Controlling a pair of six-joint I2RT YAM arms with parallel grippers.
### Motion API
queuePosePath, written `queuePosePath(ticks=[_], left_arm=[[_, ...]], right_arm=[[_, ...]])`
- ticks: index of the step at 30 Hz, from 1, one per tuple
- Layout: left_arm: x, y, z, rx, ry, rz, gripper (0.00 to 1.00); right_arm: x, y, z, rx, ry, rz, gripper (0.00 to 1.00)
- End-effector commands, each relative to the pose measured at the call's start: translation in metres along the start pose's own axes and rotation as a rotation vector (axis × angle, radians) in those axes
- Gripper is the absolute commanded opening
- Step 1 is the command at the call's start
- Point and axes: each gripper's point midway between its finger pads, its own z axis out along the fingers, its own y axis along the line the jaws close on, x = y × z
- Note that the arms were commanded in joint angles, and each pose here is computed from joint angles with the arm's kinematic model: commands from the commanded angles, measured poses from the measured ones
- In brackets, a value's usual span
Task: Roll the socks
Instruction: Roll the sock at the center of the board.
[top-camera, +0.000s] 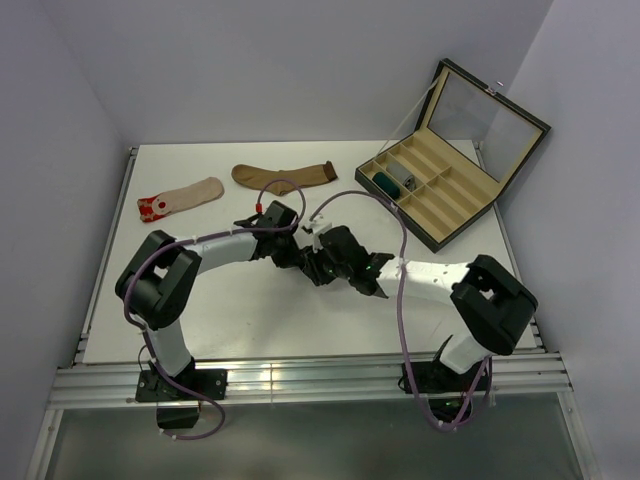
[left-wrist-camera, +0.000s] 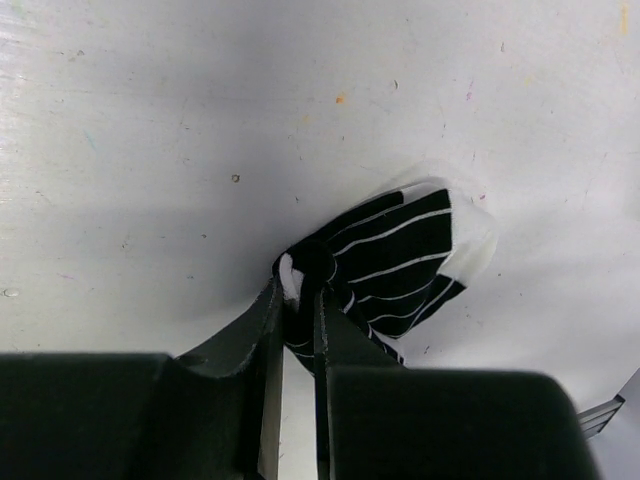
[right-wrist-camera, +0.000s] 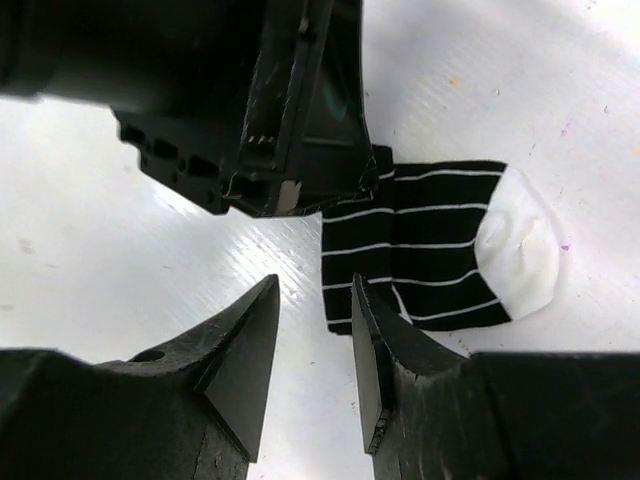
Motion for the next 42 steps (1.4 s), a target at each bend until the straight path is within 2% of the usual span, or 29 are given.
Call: queuePosePath(ticks=[1,13,16,17,18,20,21,22,24,25,26,29,32,36,42], left_arm=[[0.007,0.020,0.006,-0.087,0.019,0.036,0.08],[0.004,0.015,0.004,-0.077,0.012,0.032,0.11],[0.001,0.012,0.000,-0.069,0.006,0.028,0.13],[0.000,0.010,-0.003,-0.062,0.002,0.025,0.15],[-0.002,0.009,-0.005,-0.058,-0.003,0.020,0.18],[-0.008,0.007,-0.012,-0.041,-0.021,-0.004,0.23],[-0.012,0.009,-0.015,-0.039,-0.032,-0.017,0.30],[-0.017,0.006,-0.022,-0.023,-0.050,-0.031,0.34],[-0.026,0.011,-0.028,-0.022,-0.076,-0.059,0.42],[-0.031,0.009,-0.035,-0.003,-0.095,-0.078,0.46],[-0.034,0.009,-0.039,0.004,-0.107,-0.089,0.54],[-0.044,0.012,-0.050,0.022,-0.151,-0.129,0.63],[-0.043,0.019,-0.054,0.025,-0.163,-0.154,0.76],[-0.036,0.021,-0.055,0.052,-0.154,-0.168,0.77],[-0.024,0.015,-0.049,0.074,-0.125,-0.155,0.73]], right_arm=[[0.004,-0.020,0.006,0.144,0.015,-0.114,0.43],[0.053,-0.013,0.034,0.175,0.223,-0.216,0.43],[0.064,-0.018,0.038,0.202,0.274,-0.225,0.40],[0.068,-0.019,0.038,0.206,0.292,-0.226,0.38],[0.073,-0.021,0.040,0.213,0.310,-0.228,0.28],[0.079,-0.021,0.041,0.209,0.336,-0.225,0.18],[0.080,-0.019,0.041,0.194,0.338,-0.221,0.09],[0.080,-0.017,0.041,0.173,0.340,-0.213,0.06],[0.075,-0.009,0.040,0.087,0.342,-0.164,0.00],[0.072,-0.008,0.040,0.063,0.339,-0.143,0.00],[0.072,0.005,0.038,-0.033,0.356,-0.106,0.00],[0.061,0.005,0.037,-0.136,0.354,-0.001,0.00],[0.054,0.021,0.032,-0.343,0.372,0.156,0.00],[0.048,0.021,0.028,-0.499,0.377,0.345,0.00],[0.046,0.007,0.032,-0.623,0.392,0.617,0.00]])
